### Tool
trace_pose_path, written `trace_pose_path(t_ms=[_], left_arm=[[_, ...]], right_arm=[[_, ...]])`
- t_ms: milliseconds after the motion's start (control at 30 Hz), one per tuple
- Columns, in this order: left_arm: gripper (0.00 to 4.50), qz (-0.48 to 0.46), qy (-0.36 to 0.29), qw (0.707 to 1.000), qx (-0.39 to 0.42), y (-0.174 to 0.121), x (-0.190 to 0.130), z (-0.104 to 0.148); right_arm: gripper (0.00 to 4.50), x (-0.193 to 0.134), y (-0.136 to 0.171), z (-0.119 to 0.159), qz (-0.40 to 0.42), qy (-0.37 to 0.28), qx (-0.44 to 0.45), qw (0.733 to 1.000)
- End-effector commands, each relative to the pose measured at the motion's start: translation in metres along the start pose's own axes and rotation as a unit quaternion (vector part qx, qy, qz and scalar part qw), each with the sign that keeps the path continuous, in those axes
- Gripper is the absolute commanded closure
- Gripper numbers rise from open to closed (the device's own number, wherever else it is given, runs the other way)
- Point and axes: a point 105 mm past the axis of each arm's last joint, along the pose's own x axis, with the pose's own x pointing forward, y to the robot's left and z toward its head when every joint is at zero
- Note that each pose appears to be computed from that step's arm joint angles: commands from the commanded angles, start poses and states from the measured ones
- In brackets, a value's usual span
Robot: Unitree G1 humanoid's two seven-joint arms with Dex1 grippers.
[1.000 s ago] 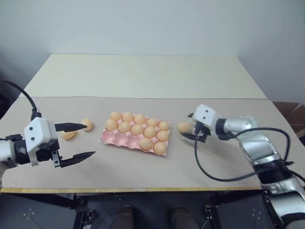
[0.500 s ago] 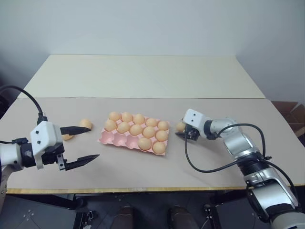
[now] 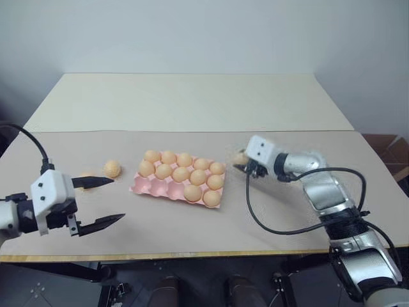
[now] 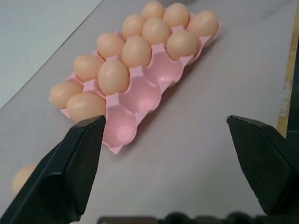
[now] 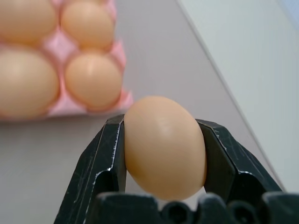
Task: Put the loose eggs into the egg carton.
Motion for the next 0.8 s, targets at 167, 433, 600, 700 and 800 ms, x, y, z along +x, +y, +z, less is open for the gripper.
trace_pose_path(t_ms=[167, 433, 600, 700, 800], left_arm=[[0.00, 0.017, 0.021, 1.000, 0.011, 0.004, -0.015, -0.003], [0.00, 0.022, 0.039, 0.999, -0.003, -0.001, -0.021, -0.014], [0.00, 0.028, 0.042, 0.999, -0.006, 0.000, -0.024, -0.016], [0.00, 0.029, 0.042, 0.999, -0.006, 0.000, -0.024, -0.015], [0.00, 0.030, 0.041, 0.999, -0.006, -0.001, -0.023, -0.015]], right_arm=[[2.50, 0.013, 0.044, 0.076, 0.040, -0.108, 0.079, 0.990], [2.50, 0.046, 0.089, 0.083, 0.061, -0.112, 0.101, 0.987], [2.50, 0.053, 0.101, 0.082, 0.081, -0.117, 0.100, 0.985], [2.50, 0.058, 0.108, 0.083, 0.089, -0.119, 0.096, 0.984], [2.17, 0.065, 0.114, 0.086, 0.094, -0.123, 0.089, 0.984]])
